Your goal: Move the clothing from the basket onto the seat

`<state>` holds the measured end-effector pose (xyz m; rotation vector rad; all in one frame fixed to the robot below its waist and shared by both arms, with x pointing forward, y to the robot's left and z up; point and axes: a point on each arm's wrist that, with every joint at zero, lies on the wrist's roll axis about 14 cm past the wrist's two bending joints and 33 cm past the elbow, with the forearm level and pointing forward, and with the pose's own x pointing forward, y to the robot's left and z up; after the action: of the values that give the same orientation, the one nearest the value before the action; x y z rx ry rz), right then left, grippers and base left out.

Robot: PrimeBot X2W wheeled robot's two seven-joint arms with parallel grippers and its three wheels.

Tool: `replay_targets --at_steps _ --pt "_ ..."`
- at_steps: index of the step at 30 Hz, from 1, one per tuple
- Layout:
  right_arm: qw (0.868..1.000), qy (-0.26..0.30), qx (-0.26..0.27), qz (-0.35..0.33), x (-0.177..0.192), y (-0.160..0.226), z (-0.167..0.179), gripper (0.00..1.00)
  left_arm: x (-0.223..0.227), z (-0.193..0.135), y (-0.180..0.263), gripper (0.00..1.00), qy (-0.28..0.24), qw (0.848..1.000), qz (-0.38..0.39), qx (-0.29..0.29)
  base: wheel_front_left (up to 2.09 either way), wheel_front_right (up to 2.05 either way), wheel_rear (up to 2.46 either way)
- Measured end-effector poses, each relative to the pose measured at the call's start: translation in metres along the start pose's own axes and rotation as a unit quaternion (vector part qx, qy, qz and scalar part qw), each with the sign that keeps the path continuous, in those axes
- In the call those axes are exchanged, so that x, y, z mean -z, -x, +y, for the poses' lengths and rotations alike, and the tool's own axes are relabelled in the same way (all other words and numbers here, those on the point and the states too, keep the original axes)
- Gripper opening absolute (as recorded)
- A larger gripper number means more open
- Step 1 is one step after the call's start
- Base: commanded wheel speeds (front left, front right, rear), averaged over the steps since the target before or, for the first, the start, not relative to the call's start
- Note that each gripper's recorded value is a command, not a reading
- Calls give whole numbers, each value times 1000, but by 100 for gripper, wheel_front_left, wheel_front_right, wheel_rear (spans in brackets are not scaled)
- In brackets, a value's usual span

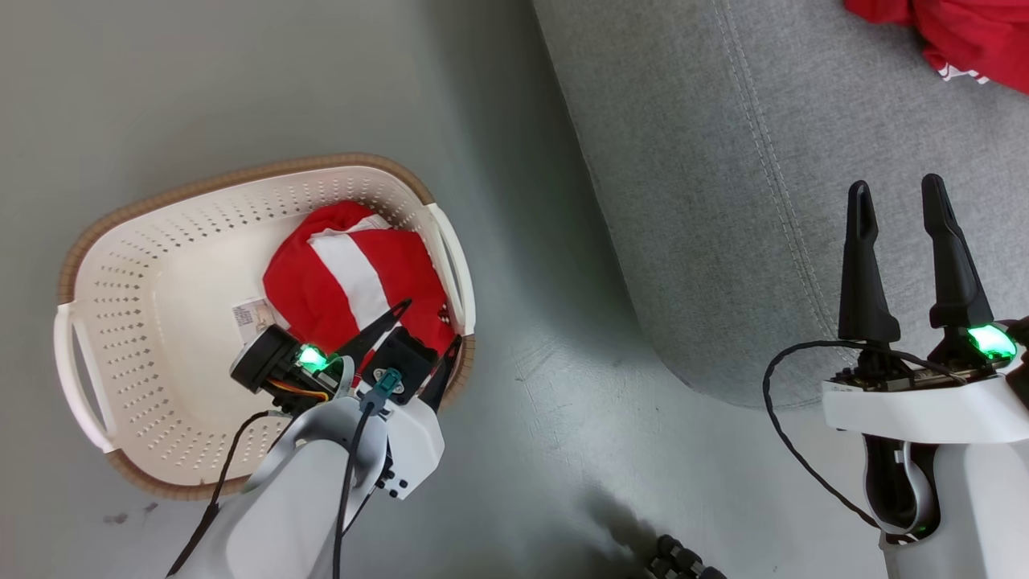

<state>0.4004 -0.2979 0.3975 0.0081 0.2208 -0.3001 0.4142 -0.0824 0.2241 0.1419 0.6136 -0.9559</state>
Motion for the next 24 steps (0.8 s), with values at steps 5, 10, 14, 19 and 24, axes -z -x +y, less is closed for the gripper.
replay_targets --at_steps 5,10,14,19,24 --pt "1000 2 6 5 3 -1 -4 100 12 -11 -5 100 -4 999 22 23 0 0 0" --pt "1000 5 10 9 5 -1 -7 100 24 -15 -10 100 -3 998 44 33 0 0 0" --pt "1000 5 17 18 10 1 -11 100 30 -15 -15 100 0 998 57 39 0 0 0" --pt "999 7 21 24 14 2 -14 100 42 -16 -19 100 9 996 74 42 0 0 0" --pt "1000 11 22 18 11 -4 -15 100 47 -16 -24 100 10 995 83 47 0 0 0"
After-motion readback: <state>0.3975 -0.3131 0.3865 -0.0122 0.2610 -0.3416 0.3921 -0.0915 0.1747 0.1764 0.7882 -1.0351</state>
